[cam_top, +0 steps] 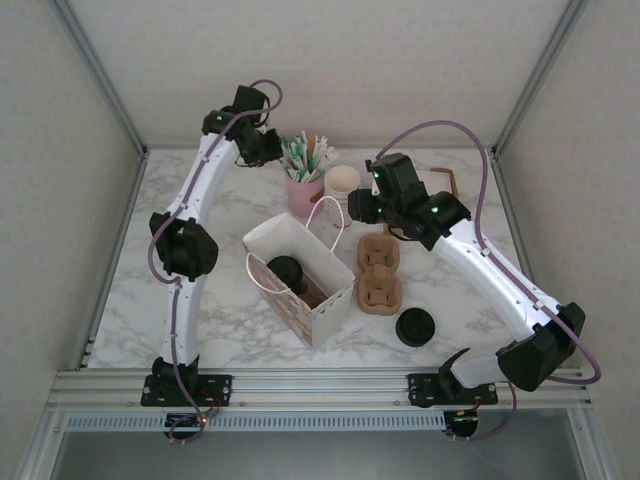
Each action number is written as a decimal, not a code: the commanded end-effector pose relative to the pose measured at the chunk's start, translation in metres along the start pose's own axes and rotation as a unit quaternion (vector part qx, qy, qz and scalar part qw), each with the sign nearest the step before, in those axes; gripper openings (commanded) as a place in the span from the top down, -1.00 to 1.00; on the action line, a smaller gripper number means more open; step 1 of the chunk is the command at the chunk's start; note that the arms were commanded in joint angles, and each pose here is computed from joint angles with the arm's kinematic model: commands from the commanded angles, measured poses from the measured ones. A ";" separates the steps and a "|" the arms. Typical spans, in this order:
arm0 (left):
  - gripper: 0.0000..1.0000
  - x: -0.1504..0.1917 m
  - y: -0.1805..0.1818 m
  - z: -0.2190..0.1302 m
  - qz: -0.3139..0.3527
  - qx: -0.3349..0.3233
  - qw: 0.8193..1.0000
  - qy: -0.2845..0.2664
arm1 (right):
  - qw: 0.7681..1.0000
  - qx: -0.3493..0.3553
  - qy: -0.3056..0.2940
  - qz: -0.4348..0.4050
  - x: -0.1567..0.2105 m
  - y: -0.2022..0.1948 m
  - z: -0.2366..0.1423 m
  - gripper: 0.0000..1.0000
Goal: Pack the takeout coffee
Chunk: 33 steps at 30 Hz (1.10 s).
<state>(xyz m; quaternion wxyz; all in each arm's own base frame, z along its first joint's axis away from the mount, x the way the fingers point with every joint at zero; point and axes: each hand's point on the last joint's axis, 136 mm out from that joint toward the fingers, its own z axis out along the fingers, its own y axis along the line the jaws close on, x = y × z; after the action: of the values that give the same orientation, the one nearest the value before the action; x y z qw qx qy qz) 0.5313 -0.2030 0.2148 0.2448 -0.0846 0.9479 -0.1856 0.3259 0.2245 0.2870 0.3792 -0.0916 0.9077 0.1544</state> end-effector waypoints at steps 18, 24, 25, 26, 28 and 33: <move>0.98 -0.033 -0.018 -0.072 0.009 0.030 0.997 -0.076 | 1.000 0.001 -0.018 0.002 -0.006 -0.003 -0.012 0.07; 1.00 -0.039 -0.020 -0.116 0.026 0.025 0.993 -0.113 | 1.000 0.001 -0.021 0.002 -0.007 -0.004 -0.015 0.07; 1.00 -0.040 -0.021 -0.125 0.029 0.028 0.992 -0.119 | 1.000 0.002 -0.021 0.003 -0.007 -0.005 -0.016 0.07; 1.00 -0.040 -0.023 -0.133 0.032 0.031 0.991 -0.125 | 1.000 0.001 -0.023 0.003 -0.007 -0.004 -0.017 0.07; 1.00 -0.042 -0.026 -0.151 0.036 0.037 0.989 -0.139 | 1.000 0.002 -0.025 0.003 -0.008 -0.005 -0.019 0.07; 1.00 -0.038 -0.029 -0.189 0.051 0.043 0.985 -0.162 | 0.999 0.006 -0.035 0.000 -0.011 -0.008 -0.027 0.05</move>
<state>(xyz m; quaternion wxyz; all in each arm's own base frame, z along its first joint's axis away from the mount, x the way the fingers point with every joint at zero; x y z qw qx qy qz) 0.4929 -0.1761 0.3653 0.3814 -0.0631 0.8981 -0.2096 0.3203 0.2186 0.3028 0.3970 -0.0879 0.8992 0.1615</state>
